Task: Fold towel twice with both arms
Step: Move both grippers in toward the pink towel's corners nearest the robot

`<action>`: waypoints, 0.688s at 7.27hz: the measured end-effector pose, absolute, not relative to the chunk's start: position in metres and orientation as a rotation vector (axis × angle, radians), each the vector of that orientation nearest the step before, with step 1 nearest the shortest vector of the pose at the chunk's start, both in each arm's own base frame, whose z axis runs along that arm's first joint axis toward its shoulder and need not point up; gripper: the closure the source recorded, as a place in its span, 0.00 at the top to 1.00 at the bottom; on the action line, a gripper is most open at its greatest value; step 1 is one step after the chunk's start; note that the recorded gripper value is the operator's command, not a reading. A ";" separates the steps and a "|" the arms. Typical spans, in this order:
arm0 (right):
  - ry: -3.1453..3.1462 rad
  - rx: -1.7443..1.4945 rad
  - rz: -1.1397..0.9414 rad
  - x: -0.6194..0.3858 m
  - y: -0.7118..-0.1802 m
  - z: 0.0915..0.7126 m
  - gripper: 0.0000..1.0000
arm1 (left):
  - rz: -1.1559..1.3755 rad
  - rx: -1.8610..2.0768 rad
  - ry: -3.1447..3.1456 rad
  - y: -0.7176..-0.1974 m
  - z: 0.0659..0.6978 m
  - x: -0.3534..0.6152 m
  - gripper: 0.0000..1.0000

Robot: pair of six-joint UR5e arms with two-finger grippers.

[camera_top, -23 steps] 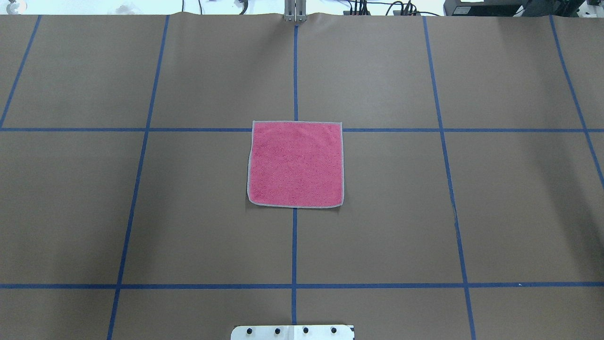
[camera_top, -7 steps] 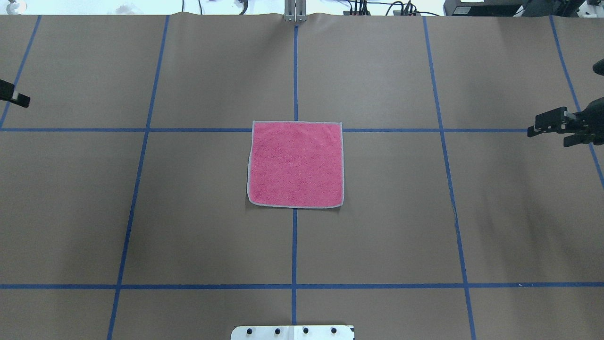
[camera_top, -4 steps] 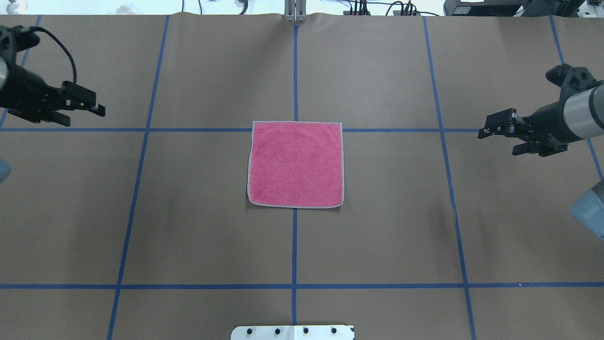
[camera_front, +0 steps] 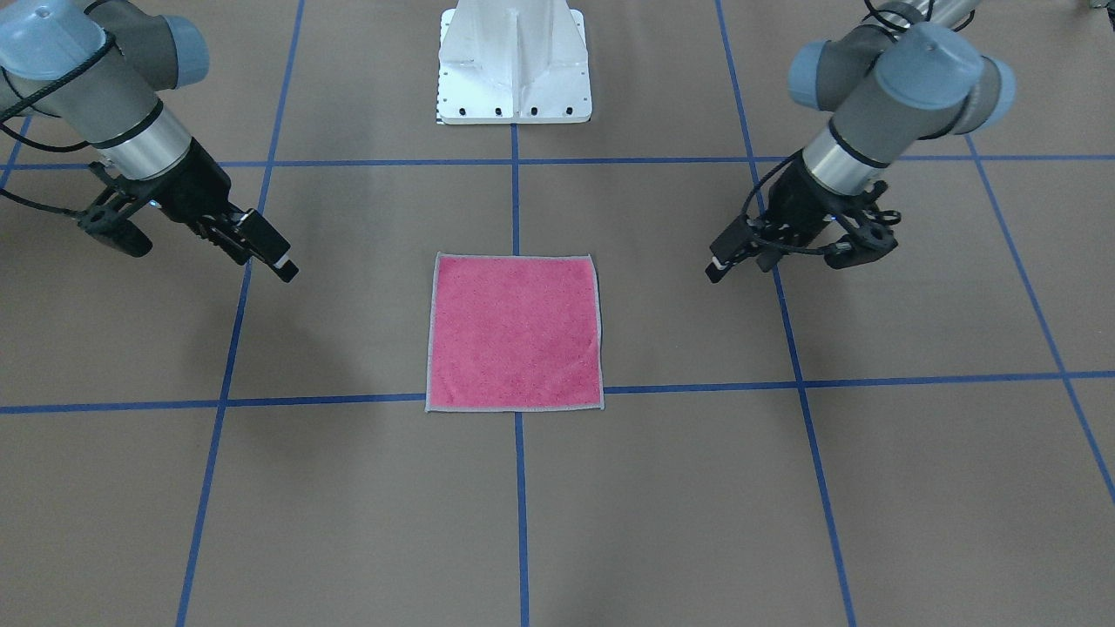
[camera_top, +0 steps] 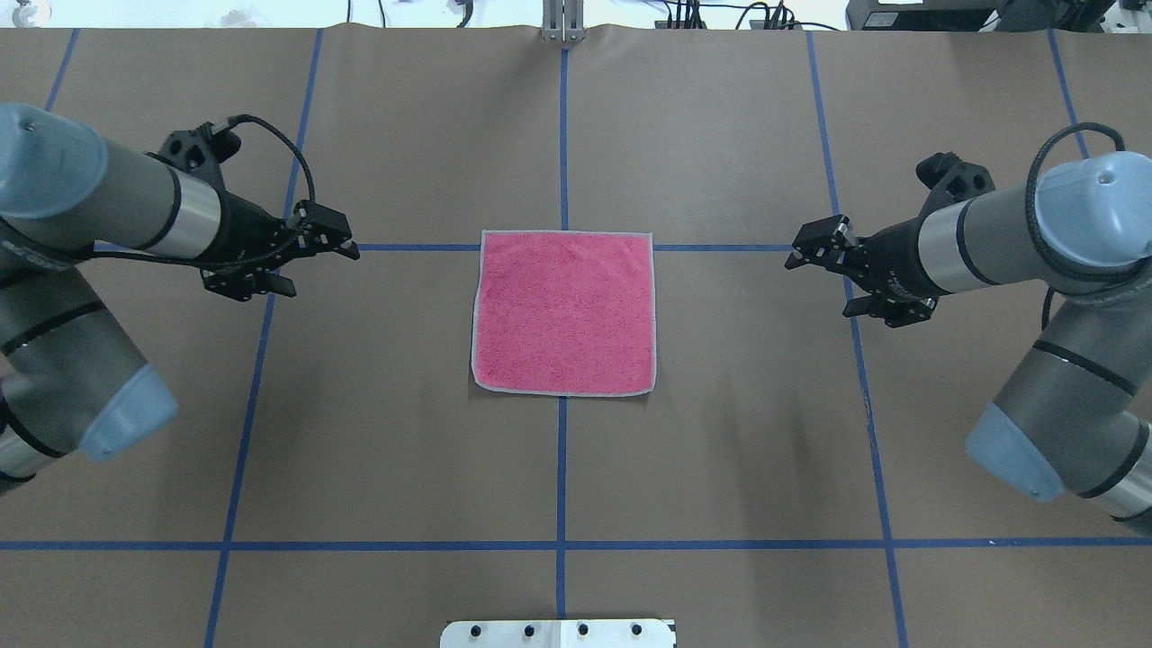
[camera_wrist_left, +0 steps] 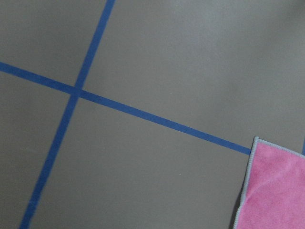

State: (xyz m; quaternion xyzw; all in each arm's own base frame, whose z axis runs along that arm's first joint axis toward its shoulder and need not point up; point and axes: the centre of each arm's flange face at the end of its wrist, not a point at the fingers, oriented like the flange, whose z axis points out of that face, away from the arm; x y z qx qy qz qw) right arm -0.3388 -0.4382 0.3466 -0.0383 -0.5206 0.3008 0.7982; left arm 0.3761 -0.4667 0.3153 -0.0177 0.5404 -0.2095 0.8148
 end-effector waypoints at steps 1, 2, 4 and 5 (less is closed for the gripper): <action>-1.125 -0.098 0.701 -0.365 -0.431 0.328 0.89 | -0.490 -0.058 1.168 -0.451 0.299 0.406 1.00; -1.115 -0.115 0.750 -0.390 -0.425 0.309 0.88 | -0.528 -0.076 1.181 -0.436 0.287 0.430 1.00; -1.096 -0.127 0.804 -0.433 -0.407 0.284 0.88 | -0.592 -0.085 1.202 -0.411 0.269 0.472 0.90; -1.090 -0.117 0.802 -0.449 -0.395 0.282 0.88 | -0.614 -0.083 1.208 -0.400 0.262 0.492 0.77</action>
